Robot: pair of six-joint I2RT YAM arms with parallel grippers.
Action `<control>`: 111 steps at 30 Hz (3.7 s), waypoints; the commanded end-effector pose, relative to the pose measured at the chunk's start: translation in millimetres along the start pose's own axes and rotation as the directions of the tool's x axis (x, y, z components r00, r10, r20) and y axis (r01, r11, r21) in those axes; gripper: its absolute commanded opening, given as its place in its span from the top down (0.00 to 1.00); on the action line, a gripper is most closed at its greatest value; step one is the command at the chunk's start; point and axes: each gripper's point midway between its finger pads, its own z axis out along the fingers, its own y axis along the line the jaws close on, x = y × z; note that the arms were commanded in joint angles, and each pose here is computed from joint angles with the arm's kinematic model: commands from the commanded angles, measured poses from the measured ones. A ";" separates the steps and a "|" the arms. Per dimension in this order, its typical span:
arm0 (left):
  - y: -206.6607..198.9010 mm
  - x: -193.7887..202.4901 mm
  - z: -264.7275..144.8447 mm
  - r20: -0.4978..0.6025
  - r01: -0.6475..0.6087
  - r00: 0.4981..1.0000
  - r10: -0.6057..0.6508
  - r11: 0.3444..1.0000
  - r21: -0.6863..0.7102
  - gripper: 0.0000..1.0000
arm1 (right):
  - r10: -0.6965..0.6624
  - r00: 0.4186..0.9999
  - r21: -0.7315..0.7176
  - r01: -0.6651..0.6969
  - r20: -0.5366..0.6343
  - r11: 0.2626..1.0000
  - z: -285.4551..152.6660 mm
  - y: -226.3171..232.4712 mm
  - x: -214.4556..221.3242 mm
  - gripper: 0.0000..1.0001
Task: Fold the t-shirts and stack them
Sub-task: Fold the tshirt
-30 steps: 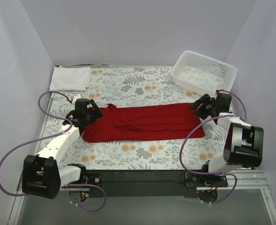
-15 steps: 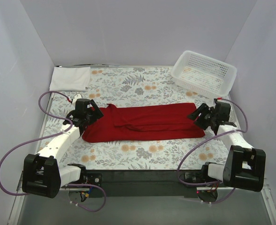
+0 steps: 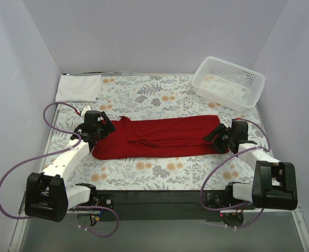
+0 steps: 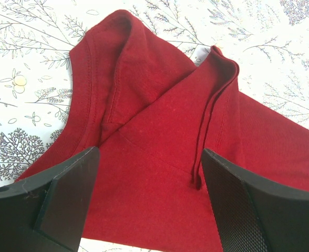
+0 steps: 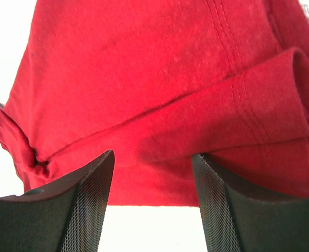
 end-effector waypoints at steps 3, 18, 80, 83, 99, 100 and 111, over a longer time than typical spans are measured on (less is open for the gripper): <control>2.8 -5.3 -4.4 0.035 -0.012 0.999 0.012 1.000 -0.005 0.23 | 0.012 0.998 -0.042 -0.010 0.058 0.999 7.7 13.3 -16.8 0.32; 4.7 -3.6 -2.6 0.030 -0.020 0.999 0.021 1.000 -0.016 0.23 | -0.008 0.994 -0.102 0.019 0.111 0.995 5.3 49.2 -52.0 0.34; 10.8 -4.0 -3.8 0.041 -0.022 0.999 0.024 0.999 -0.040 0.23 | -0.127 0.991 -0.047 0.129 0.039 0.991 27.2 38.9 -55.8 0.36; 11.4 -3.6 -3.5 0.040 -0.023 0.999 0.025 0.999 -0.043 0.23 | -0.122 0.992 -0.054 0.124 0.037 0.991 28.4 42.5 -58.7 0.36; 14.9 0.9 -0.2 0.021 -0.029 0.999 0.031 0.998 -0.061 0.23 | -0.119 0.993 0.004 0.119 0.022 0.993 50.2 19.6 -73.5 0.36; 15.3 1.1 0.1 0.021 -0.030 0.999 0.031 0.998 -0.063 0.23 | -0.126 0.992 -0.003 0.126 0.028 0.992 48.9 22.0 -75.9 0.36; 12.6 2.6 0.9 0.010 -0.026 1.000 0.026 0.998 -0.053 0.23 | -0.440 0.897 -0.177 0.440 0.044 0.880 14.9 86.0 -55.2 0.41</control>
